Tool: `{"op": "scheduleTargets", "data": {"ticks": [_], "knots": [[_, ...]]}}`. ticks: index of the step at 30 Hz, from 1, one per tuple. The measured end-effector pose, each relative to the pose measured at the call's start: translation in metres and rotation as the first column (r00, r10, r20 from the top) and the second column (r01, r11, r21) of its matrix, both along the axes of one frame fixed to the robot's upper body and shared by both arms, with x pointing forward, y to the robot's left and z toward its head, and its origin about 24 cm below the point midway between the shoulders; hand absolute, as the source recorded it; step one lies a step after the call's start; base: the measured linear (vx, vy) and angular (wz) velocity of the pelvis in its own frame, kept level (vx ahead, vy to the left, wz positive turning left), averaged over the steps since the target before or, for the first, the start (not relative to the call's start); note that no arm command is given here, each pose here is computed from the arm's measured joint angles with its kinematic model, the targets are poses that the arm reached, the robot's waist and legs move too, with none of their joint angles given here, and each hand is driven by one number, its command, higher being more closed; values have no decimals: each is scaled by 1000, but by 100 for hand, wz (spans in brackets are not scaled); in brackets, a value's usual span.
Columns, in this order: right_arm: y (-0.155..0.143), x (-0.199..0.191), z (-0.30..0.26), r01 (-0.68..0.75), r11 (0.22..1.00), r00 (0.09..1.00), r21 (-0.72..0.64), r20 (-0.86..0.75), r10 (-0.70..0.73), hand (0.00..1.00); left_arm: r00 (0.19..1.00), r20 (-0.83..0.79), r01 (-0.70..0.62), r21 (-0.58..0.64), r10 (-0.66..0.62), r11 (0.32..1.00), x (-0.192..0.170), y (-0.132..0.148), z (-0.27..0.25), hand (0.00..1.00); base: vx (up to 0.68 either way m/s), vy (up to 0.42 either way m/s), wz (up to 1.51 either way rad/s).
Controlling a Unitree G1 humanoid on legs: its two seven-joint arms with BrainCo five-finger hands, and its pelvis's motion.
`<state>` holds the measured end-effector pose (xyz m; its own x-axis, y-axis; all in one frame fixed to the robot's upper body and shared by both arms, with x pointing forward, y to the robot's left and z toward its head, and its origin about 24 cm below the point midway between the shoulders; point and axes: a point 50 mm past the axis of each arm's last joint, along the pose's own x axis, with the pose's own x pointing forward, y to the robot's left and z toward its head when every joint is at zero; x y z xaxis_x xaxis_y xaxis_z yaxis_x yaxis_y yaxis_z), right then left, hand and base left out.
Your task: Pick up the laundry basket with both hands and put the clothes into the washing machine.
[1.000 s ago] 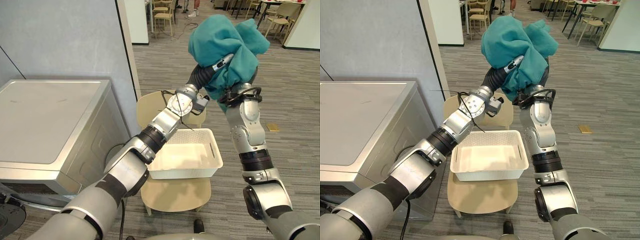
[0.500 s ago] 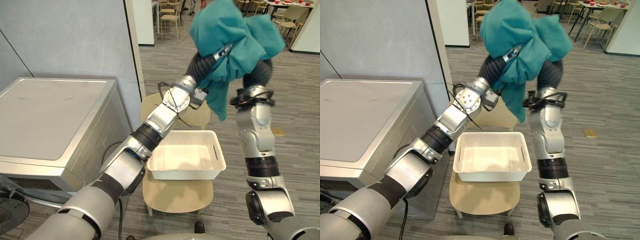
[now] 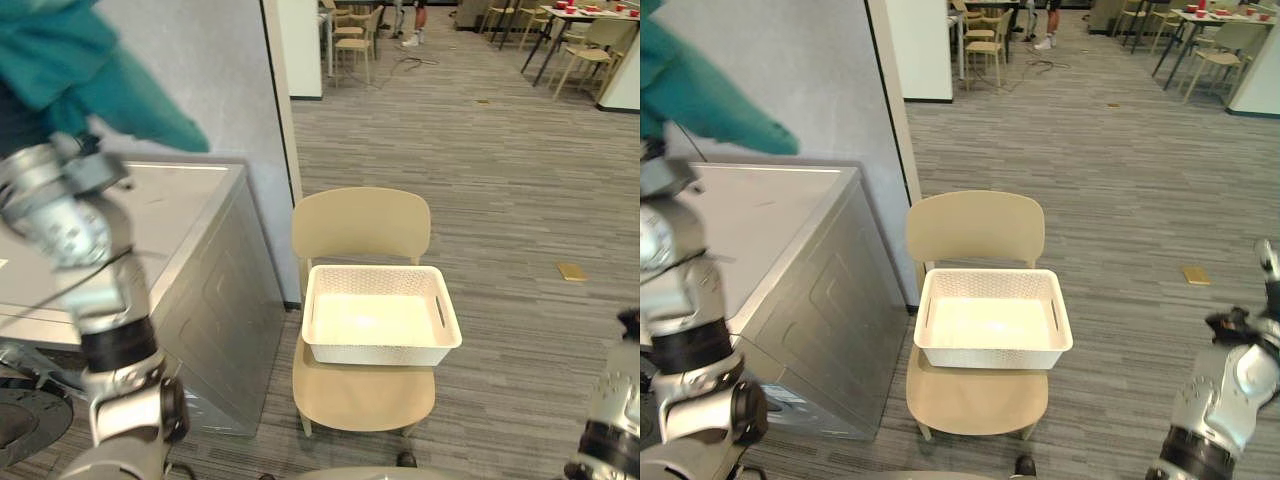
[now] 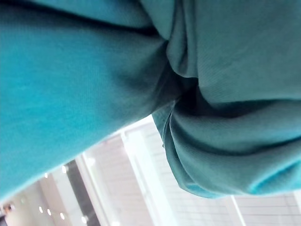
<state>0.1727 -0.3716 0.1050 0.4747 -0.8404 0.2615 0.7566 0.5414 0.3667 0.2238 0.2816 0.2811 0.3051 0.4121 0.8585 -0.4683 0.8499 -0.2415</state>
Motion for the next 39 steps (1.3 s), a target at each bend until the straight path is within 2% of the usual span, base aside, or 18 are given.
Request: {"op": "scheduleTargets", "data": {"ticks": [4, 5, 9, 10, 12, 13, 16, 17, 19, 21, 22, 24, 26, 28, 30, 32, 35, 39], "knots": [[-6, -48, -50, 120, 987, 980, 108, -172, -100, 0, 962, -149, -235, -24, 229, 972, -45, 37, -47, 100, 24, -4, 13], [-4, -63, -69, 160, 974, 965, 161, -231, -120, 0, 928, -222, -314, -39, 299, 948, -61, 46, -66, 100, 15, -2, 9], [18, -119, -136, 305, 885, 897, 351, -417, -144, 0, 791, -493, -475, -123, 362, 871, -100, 54, -136, 100, 4, 0, 14], [31, -134, -155, 347, 840, 877, 417, -462, -133, 0, 724, -593, -521, -133, 353, 843, -112, 49, -159, 100, -11, 5, 8], [47, -153, -180, 395, 772, 849, 499, -518, -100, 0, 630, -721, -568, -173, 290, 805, -129, 38, -195, 100, -7, 3, 3], [50, -158, -186, 411, 751, 843, 517, -529, -97, 0, 609, -751, -564, -183, 255, 805, -128, 35, -204, 100, -60, 4, 16], [65, -167, -204, 422, 689, 840, 589, -539, -53, 0, 465, -875, -586, -193, 132, 787, -131, 32, -252, 100, -84, 13, 26], [75, -171, -215, 419, 647, 843, 637, -538, -17, 0, 400, -915, -604, -225, 47, 765, -137, 31, -278, 100, -49, 41, 3], [94, -177, -234, 419, 567, 835, 709, -546, 67, 0, 288, -950, -654, -285, -117, 701, -153, 23, -323, 100, -35, 27, -7], [134, -192, -260, 465, 418, 788, 781, -580, 207, 0, 151, -923, -759, -338, -354, 556, -186, 6, -381, 100, -39, 47, 2], [141, -198, -264, 484, 388, 776, 784, -590, 225, 0, 127, -899, -791, -347, -420, 504, -195, -2, -396, 100, 76, 74, -12], [148, -208, -270, 535, 334, 747, 776, -619, 242, 0, -4, -754, -859, -335, -657, 389, -232, -46, -436, 100, 96, 71, -14], [161, -210, -275, 554, 290, 725, 781, -623, 293, 0, -40, -684, -866, -340, -728, 367, -240, -63, -445, 100, -12, 63, -5], [166, -199, -278, 540, 285, 718, 792, -610, 335, 0, -52, -659, -857, -356, -751, 372, -239, -67, -448, 100, -19, 42, -17], [164, -186, -278, 506, 326, 699, 799, -601, 387, 0, -80, -643, -844, -363, -762, 395, -240, -68, -449, 100, -16, 14, -33], [163, -170, -278, 441, 398, 647, 804, -593, 480, 0, -183, -624, -793, -363, -760, 488, -234, -73, -451, 100, -9, 2, -22], [162, -152, -277, 357, 460, 589, 813, -578, 565, 0, -274, -628, -704, -385, -728, 597, -213, -77, -451, 100, 27, -8, 4], [162, -142, -277, 285, 523, 495, 803, -590, 638, 0, -298, -646, -654, -397, -702, 643, -202, -75, -450, 100, 61, -26, 33]]}}
